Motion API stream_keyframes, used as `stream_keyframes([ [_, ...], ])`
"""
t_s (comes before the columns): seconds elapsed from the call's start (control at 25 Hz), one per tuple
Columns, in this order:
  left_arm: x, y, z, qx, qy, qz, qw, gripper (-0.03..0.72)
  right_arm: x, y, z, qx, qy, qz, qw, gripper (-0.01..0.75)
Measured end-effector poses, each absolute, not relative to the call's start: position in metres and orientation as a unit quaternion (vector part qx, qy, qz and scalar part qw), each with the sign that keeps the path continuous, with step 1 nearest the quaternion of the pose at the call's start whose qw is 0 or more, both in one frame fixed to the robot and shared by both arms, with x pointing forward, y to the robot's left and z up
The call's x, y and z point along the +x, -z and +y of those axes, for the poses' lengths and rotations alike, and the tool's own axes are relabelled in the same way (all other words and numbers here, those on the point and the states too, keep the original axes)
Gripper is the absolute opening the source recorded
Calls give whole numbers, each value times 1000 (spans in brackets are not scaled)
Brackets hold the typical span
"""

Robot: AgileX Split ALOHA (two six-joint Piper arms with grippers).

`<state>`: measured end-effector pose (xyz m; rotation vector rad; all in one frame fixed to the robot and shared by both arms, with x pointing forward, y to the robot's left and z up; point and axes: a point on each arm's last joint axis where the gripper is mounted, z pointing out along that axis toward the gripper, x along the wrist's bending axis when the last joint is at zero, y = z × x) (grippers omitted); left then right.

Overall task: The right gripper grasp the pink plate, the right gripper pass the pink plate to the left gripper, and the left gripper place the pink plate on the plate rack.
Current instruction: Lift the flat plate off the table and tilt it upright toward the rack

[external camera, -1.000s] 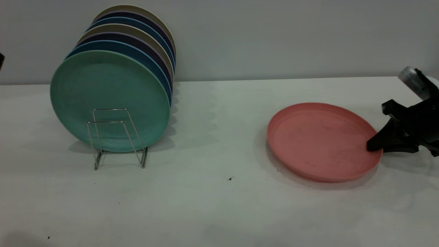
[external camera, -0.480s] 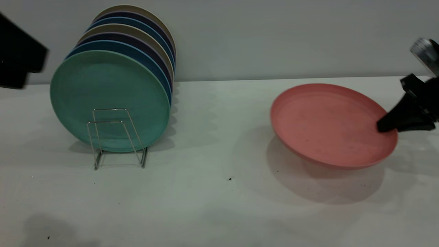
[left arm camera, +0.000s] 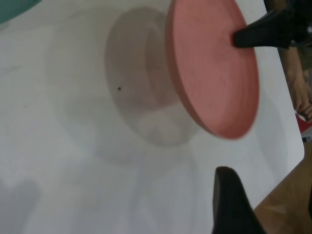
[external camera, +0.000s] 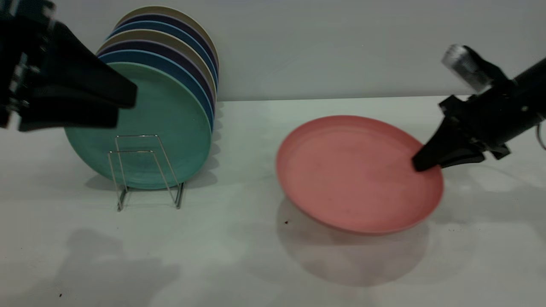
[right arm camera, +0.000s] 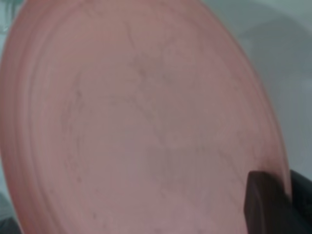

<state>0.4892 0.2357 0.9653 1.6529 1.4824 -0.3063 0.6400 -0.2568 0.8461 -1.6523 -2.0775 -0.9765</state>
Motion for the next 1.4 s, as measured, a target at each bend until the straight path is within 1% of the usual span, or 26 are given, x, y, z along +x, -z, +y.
stream_keyframes([
  [0.24, 502, -940, 235, 651, 133, 604, 440, 404, 638, -868, -227, -544, 357, -743, 156, 17],
  [0.44, 508, -927, 227, 647, 140, 602, 446, 404, 634, -872, -208, -524, 356, -757, 162, 17],
  [0.68, 506, -922, 210, 658, 149, 588, 447, 404, 630, -874, -188, -508, 364, -759, 183, 17],
  [1.08, 509, -918, 212, 656, 136, 599, 438, 404, 624, -880, -169, -491, 388, -749, 218, 17],
  [1.4, 510, -918, 213, 647, 134, 607, 442, 395, 616, -885, -141, -463, 410, -747, 246, 17],
])
